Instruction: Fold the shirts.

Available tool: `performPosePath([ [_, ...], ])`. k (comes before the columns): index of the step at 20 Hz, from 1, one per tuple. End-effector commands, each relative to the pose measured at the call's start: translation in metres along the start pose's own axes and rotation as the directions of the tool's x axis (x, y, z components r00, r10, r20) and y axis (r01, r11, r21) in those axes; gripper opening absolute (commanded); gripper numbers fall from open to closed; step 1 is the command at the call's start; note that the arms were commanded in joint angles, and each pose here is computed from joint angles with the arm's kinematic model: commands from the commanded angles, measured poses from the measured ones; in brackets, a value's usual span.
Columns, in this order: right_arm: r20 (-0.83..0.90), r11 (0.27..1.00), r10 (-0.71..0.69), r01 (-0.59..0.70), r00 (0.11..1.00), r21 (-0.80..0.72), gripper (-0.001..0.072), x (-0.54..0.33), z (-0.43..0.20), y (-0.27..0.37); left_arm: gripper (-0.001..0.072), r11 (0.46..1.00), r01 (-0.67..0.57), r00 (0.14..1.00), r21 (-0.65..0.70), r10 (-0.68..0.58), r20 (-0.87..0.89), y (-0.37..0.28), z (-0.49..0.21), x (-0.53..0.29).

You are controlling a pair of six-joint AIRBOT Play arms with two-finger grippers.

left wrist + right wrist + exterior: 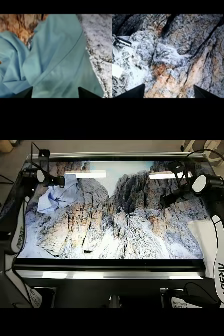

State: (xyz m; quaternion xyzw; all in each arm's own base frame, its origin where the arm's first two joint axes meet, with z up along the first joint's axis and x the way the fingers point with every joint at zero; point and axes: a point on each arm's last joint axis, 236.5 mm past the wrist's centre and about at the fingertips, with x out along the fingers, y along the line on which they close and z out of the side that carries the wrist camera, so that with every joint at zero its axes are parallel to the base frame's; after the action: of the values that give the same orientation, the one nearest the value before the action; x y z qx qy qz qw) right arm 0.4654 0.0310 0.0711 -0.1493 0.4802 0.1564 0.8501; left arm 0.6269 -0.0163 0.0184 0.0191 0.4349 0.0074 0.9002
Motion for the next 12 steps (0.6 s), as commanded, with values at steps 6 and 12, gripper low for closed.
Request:
performPosePath([
  [6, -0.158, 0.996, 0.084, -0.083, 0.984, 0.014, 0.0635, 0.012, -0.036, 0.017, 0.0715, 0.989, 0.000, 0.991, -0.146, -0.020, -0.133, 0.012, -0.064, 0.081],
  [12, -0.159, 0.996, 0.088, -0.088, 0.983, 0.008, 0.0634, 0.008, -0.037, 0.019, 0.0034, 0.984, 0.029, 0.998, -0.175, -0.037, -0.042, 0.006, -0.016, 0.029],
])
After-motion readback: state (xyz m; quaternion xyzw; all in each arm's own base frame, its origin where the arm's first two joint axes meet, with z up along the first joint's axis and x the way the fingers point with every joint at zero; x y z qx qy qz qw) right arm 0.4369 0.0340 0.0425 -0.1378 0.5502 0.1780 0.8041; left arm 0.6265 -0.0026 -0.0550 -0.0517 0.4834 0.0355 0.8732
